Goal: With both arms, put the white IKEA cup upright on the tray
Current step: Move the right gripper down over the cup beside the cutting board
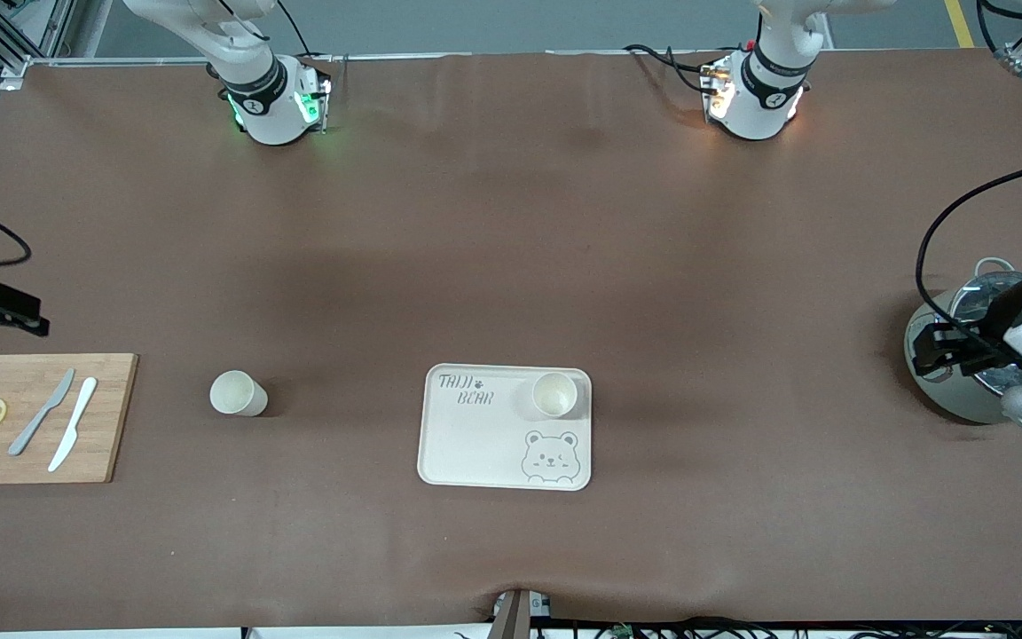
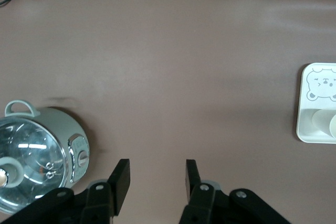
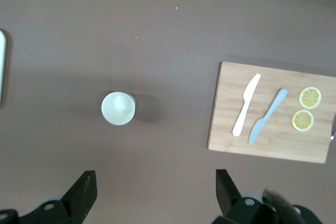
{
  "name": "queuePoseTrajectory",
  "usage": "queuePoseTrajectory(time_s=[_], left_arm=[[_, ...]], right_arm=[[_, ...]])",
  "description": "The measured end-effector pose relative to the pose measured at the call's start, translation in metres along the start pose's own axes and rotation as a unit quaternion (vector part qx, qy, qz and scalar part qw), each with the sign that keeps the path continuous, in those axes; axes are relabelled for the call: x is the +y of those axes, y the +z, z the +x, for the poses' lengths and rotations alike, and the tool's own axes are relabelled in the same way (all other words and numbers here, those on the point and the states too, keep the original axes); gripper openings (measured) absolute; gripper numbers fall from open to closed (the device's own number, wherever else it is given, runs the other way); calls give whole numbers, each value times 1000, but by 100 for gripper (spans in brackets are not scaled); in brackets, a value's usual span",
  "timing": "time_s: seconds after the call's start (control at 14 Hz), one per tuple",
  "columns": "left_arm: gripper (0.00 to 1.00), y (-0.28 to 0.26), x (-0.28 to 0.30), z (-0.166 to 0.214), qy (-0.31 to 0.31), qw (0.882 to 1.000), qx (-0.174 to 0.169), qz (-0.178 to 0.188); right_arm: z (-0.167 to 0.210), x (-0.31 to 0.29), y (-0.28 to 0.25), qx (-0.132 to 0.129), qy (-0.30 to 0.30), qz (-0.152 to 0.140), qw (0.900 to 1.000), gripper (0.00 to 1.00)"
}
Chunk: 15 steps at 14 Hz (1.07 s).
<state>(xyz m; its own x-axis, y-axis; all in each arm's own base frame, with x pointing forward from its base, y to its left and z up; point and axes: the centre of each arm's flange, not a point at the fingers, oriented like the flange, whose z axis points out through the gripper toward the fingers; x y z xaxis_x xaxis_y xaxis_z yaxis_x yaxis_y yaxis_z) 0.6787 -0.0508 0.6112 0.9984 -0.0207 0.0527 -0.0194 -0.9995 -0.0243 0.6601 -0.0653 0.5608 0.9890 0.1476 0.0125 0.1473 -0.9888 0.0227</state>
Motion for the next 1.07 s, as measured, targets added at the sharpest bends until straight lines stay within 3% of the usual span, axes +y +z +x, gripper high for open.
queuePoseTrajectory(time_s=[0.21, 0.64, 0.78, 1.07], left_arm=[[52, -16, -1, -15, 0, 1000, -9, -1], [52, -25, -1, -43, -2, 1000, -28, -2], [52, -23, -8, -51, -8, 1000, -26, -2], [52, -13, -29, -73, -28, 999, -14, -12]], right_arm=[[31, 0, 43, 24, -2, -9, 1000, 100], [60, -10, 145, 42, -4, -4, 999, 100], [56, -11, 182, 38, -4, -5, 999, 100], [47, -18, 222, 6, -11, 1, 1000, 100]])
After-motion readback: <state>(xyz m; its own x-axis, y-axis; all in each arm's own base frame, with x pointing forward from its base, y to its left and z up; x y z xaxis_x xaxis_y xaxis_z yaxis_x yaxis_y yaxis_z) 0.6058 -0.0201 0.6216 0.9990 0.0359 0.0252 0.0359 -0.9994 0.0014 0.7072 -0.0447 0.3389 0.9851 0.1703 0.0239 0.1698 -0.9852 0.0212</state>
